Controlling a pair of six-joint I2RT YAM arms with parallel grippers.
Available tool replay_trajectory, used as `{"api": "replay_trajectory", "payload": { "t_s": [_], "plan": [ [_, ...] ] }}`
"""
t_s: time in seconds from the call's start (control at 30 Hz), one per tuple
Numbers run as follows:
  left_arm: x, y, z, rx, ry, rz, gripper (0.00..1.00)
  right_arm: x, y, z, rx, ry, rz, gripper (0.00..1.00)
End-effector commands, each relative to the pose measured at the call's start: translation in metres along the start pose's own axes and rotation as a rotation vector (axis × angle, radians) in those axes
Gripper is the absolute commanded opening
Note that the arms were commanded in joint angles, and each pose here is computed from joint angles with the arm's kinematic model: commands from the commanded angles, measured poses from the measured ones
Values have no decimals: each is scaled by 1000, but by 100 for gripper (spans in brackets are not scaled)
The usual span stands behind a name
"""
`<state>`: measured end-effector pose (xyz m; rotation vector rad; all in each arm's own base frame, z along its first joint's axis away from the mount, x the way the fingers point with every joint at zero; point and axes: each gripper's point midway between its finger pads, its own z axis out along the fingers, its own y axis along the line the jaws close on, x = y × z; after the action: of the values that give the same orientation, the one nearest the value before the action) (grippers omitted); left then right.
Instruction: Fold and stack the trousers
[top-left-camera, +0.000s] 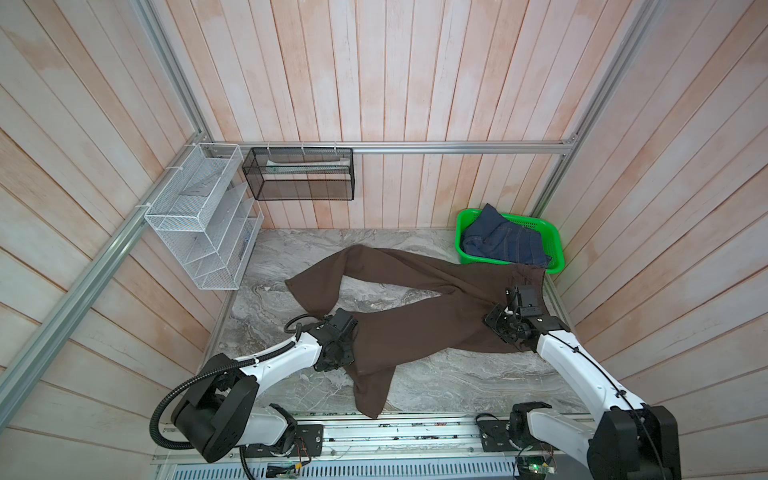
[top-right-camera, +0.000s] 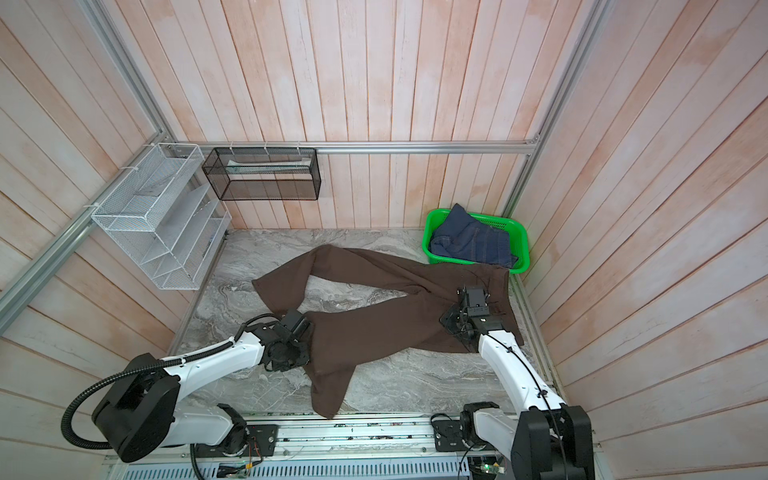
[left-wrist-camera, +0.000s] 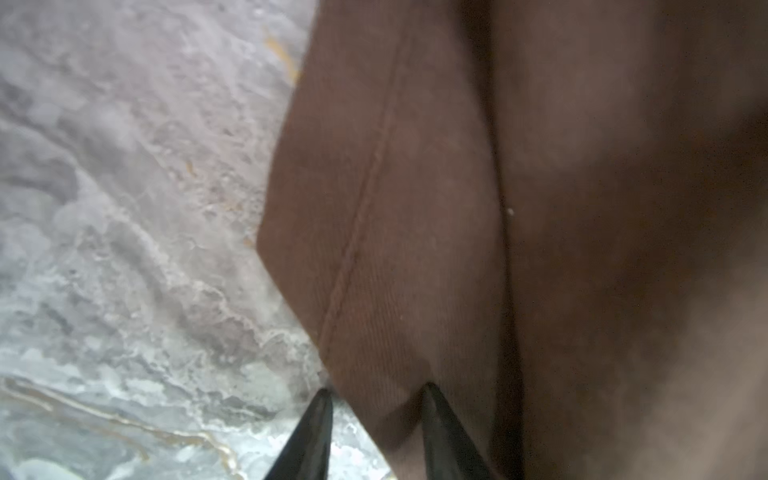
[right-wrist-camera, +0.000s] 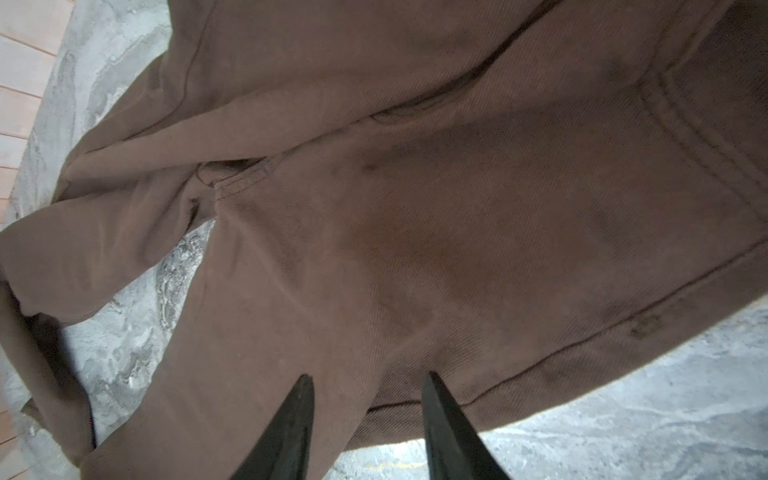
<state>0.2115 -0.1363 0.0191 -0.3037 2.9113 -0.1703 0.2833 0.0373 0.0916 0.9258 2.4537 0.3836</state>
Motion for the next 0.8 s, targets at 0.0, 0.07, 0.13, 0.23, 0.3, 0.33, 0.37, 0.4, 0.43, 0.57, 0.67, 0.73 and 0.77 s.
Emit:
{"api": "replay_trajectory", "payload": {
  "t_s": [0.0, 0.07, 0.13, 0.23, 0.3, 0.33, 0.37, 0.4, 0.43, 0.57, 0.67, 0.73, 0.77],
  "plan": [
    [-21, 13, -6, -88, -81, -1, 11, -6, -21, 11, 67, -27, 13, 44],
    [-36, 25, -22, -142, -129, -2, 4, -11, -33, 14, 101, -31, 24, 44],
    [-55, 36, -45, -185, -189, -6, 0, -15, -45, 17, 131, -32, 36, 44],
    [-80, 51, -82, -261, -271, -5, 0, -18, -57, 21, 167, -26, 40, 45],
    [-94, 57, -101, -304, -302, 6, 0, -18, -62, 24, 191, -16, 38, 45],
    [-102, 58, -109, -326, -316, 15, 0, -17, -67, 26, 211, -10, 39, 45],
    [-109, 59, -116, -345, -326, 25, 0, -17, -69, 28, 225, -3, 36, 45],
    [-117, 60, -123, -373, -336, 33, 0, -16, -73, 30, 244, 7, 31, 45],
    [-125, 62, -128, -405, -344, 45, 0, -15, -77, 31, 269, 19, 29, 45],
    [-156, 54, -135, -465, -353, 92, 0, -15, -87, 35, 334, 38, 0, 45],
    [-169, 22, -121, -417, -315, 164, 0, -15, -88, 35, 338, 40, -3, 45],
    [-169, -14, -107, -361, -285, 228, 0, -15, -87, 35, 335, 37, -5, 45],
    [-166, -30, -99, -333, -265, 256, 0, -16, -86, 34, 332, 35, -4, 45]
  ]
}}
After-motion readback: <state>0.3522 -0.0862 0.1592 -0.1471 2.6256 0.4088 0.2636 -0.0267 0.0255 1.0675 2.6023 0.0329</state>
